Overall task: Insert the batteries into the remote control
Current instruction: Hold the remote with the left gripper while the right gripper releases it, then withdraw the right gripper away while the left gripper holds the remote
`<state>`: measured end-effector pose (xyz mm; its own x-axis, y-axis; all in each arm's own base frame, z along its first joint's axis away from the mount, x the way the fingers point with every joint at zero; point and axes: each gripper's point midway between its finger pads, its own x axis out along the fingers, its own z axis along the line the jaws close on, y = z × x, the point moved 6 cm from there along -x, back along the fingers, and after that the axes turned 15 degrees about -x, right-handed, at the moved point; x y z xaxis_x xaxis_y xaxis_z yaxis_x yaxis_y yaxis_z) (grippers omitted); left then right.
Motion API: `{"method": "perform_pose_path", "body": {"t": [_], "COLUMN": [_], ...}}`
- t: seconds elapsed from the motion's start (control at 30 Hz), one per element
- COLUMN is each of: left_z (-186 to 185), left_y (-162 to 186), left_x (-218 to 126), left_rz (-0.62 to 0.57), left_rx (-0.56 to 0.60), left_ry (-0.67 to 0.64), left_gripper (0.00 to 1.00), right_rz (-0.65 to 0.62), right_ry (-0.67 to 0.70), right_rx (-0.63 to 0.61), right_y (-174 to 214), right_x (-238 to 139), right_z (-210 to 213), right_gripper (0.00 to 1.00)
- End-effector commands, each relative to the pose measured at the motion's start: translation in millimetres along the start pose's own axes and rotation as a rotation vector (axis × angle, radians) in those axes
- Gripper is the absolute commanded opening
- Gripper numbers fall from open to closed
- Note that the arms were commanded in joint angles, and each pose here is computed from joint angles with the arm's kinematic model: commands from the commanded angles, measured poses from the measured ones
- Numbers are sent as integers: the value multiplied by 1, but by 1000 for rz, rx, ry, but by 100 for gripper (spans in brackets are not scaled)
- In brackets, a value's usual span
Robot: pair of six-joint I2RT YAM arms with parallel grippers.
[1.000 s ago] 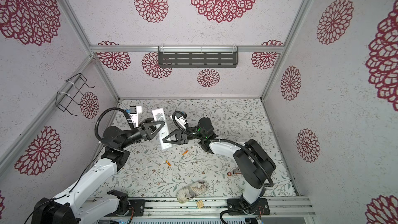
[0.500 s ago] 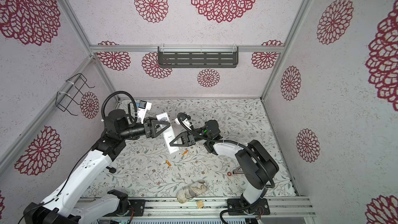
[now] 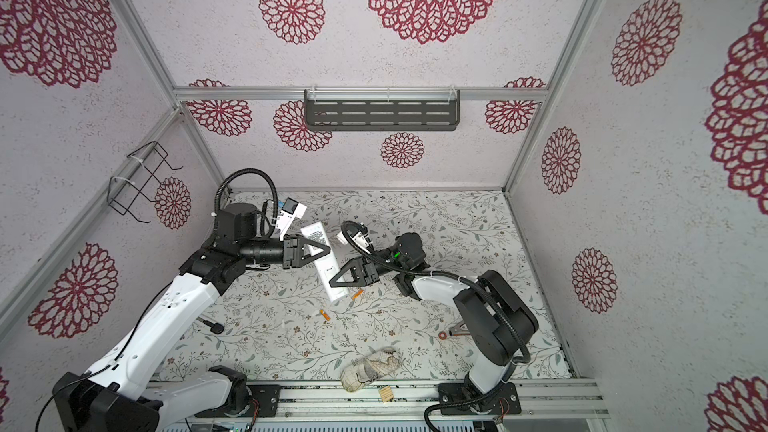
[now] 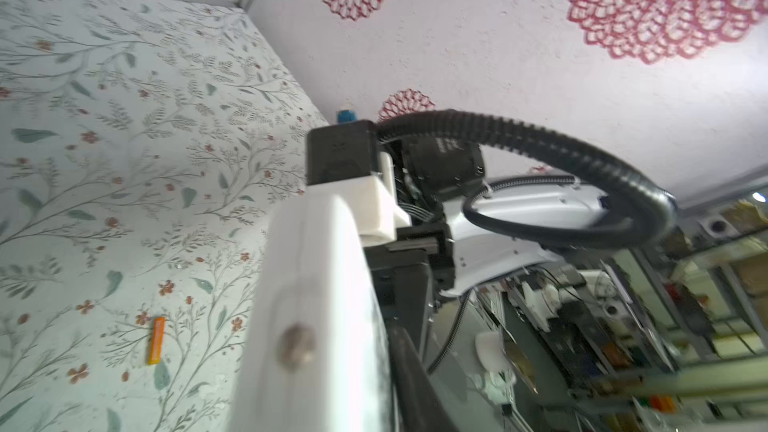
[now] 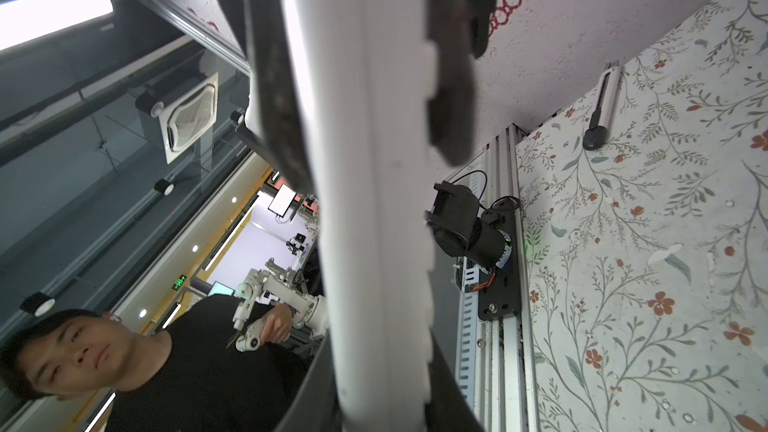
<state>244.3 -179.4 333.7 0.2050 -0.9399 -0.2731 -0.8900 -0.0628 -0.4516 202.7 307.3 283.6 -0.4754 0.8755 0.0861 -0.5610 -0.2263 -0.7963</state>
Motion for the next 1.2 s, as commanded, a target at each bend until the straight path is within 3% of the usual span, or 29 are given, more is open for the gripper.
{"method": "perform_pose_path", "body": {"t": [0.0,0.1,0.3,0.4,0.43,0.47,0.67,0.83,1.17], "left_z": [-2,-4,12,23,26,29,44,49,54], "left_y": [0,-2,-6,-7,-6,-5,4,17,24], "left_x": [-2,-5,-30,-50,-56,-61,-88,-110,-118], "left_rz": [-26,-57,-203,-307,-345,-378,-568,-692,-703], "left_rx": [93,98,76,46,38,31,-27,-60,-86], "left_ry": [-15,-17,-142,-204,-229,-255,-387,-421,-395], "left_gripper": [8,0,0,0,0,0,0,0,0], "right_rz": [-10,-14,-52,-73,-80,-92,-153,-184,-189], "right_ry": [-21,-19,10,31,36,46,60,105,185], "right_rx": [-86,-92,-129,-149,-156,-157,-156,-130,-105], "right_y": [-12,-15,-29,-41,-45,-50,-78,-92,-132], "right_x": [0,-1,-10,-16,-17,-20,-24,-24,-34], "right_z": [17,16,6,-7,-12,-19,-57,-97,-176], "right_gripper": [14,23,57,66,76,97,99,99,99]}}
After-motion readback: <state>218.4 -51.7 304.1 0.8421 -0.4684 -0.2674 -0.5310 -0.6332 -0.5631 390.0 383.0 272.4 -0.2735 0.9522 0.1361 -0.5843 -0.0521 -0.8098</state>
